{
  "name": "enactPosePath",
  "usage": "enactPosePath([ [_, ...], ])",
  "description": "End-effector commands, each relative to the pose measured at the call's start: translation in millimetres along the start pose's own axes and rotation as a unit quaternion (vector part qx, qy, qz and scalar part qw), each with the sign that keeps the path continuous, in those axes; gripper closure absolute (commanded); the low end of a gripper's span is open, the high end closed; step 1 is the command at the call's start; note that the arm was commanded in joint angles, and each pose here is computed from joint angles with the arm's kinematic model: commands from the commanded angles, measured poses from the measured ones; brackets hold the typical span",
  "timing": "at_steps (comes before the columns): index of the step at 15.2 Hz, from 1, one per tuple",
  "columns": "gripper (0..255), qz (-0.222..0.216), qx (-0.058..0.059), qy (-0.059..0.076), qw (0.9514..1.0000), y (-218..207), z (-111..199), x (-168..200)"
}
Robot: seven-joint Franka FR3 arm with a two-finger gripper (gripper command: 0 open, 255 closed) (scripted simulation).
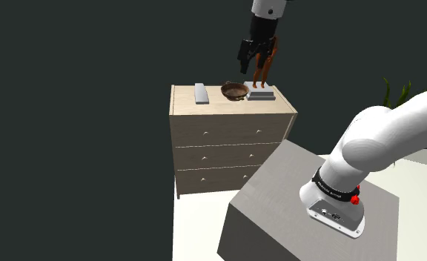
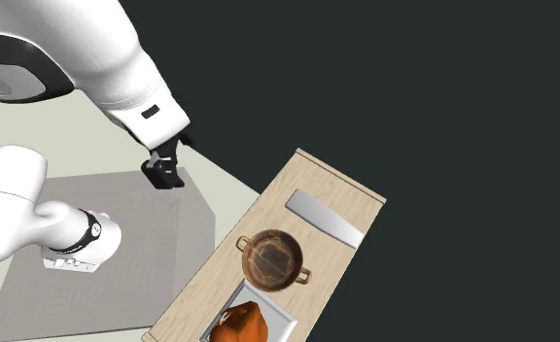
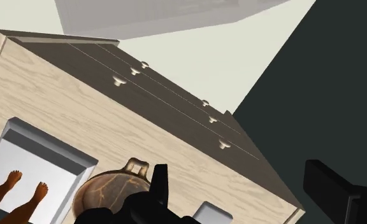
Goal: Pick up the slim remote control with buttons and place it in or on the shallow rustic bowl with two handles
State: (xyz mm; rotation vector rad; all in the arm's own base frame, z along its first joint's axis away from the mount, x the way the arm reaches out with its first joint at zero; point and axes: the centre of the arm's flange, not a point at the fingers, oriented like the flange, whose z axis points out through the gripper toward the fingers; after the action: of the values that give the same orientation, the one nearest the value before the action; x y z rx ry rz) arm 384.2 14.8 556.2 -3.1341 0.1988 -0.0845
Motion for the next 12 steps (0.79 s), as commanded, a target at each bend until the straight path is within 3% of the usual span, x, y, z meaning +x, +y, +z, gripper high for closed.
enactPosePath([
  [1, 0, 0.023, -0.001, -0.002, 0.9997, -3, 17, 25],
  [6, 0, 0.076, -0.003, -0.008, 0.9971, -10, 52, 82],
  [12, 0, 0.14, -0.006, -0.014, 0.99, -10, 96, 150],
])
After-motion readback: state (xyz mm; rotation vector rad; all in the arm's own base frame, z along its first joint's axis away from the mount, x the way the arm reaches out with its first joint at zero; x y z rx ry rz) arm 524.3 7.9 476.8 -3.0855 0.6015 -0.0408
